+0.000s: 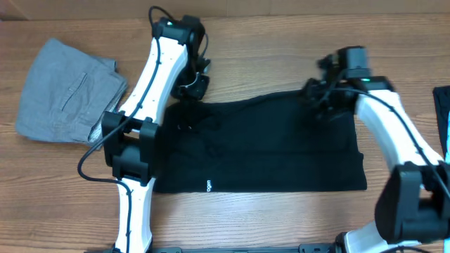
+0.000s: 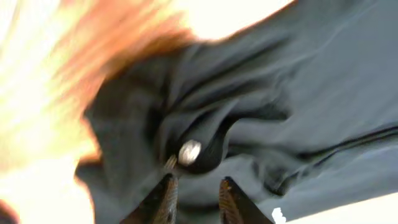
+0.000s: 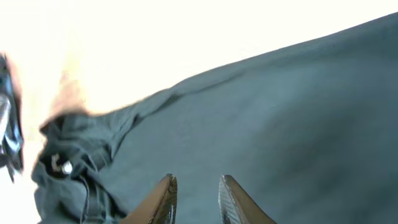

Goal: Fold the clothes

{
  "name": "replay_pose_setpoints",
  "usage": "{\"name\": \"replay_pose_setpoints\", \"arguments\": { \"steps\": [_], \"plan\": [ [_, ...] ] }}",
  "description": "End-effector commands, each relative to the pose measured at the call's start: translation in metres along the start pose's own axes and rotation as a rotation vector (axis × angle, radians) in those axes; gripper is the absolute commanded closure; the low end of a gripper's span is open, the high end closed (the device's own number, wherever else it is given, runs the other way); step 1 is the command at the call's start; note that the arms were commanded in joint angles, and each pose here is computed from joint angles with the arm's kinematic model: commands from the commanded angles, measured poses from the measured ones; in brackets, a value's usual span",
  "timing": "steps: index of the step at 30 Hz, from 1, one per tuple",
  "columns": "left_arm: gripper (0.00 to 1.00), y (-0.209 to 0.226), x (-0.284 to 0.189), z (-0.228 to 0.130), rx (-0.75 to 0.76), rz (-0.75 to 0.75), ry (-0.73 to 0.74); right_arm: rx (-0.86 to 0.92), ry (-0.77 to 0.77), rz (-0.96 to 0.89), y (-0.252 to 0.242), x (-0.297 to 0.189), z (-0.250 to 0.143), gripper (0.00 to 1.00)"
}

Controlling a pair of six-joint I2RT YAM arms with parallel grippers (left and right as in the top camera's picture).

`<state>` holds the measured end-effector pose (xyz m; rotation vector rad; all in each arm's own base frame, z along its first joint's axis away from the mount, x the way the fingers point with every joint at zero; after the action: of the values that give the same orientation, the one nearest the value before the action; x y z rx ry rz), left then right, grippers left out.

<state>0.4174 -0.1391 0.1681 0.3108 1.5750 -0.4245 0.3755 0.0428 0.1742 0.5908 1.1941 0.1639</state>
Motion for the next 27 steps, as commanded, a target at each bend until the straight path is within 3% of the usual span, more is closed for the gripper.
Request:
{"name": "replay_pose_setpoints", "arguments": {
  "steps": [1,5,12,17,20,24,27],
  "plan": [
    [0.67,-0.026,-0.003,0.013,0.131,-0.016,-0.090,0.021,-0.048,0.060,-0.001,-0.029,0.011,0.73],
    [0.51,-0.026,0.025,0.029,0.153,0.053,-0.155,0.088,0.005,0.072,-0.013,-0.035,0.004,0.73],
    [0.54,-0.028,0.048,0.030,0.142,0.012,-0.164,0.060,0.058,0.054,-0.016,-0.035,-0.006,0.72],
    [0.84,-0.033,0.056,0.018,0.142,-0.034,-0.103,0.058,0.053,0.056,-0.016,-0.035,-0.005,0.73],
    [0.96,-0.035,0.074,0.006,0.129,-0.050,-0.045,0.062,0.060,0.054,-0.016,-0.035,-0.006,0.73],
    [0.96,-0.042,0.090,-0.011,0.087,-0.082,0.034,0.065,0.066,0.052,-0.016,-0.035,-0.007,0.73],
    [0.96,-0.059,0.082,-0.014,0.090,-0.193,0.045,0.064,0.064,0.053,-0.016,-0.035,-0.007,0.73]
  ]
}}
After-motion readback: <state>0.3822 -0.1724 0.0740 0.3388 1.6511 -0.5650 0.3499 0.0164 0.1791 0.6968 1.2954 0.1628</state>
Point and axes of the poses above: each gripper's point midway between its finger pads, its own x axis out along the fingers, its own y axis along the line the jaws close on, z = x × y, the point moved 7 cm from there along -x, back along the fingers, and after that the axes turned 5 degrees about x, right-handed, at the moved point
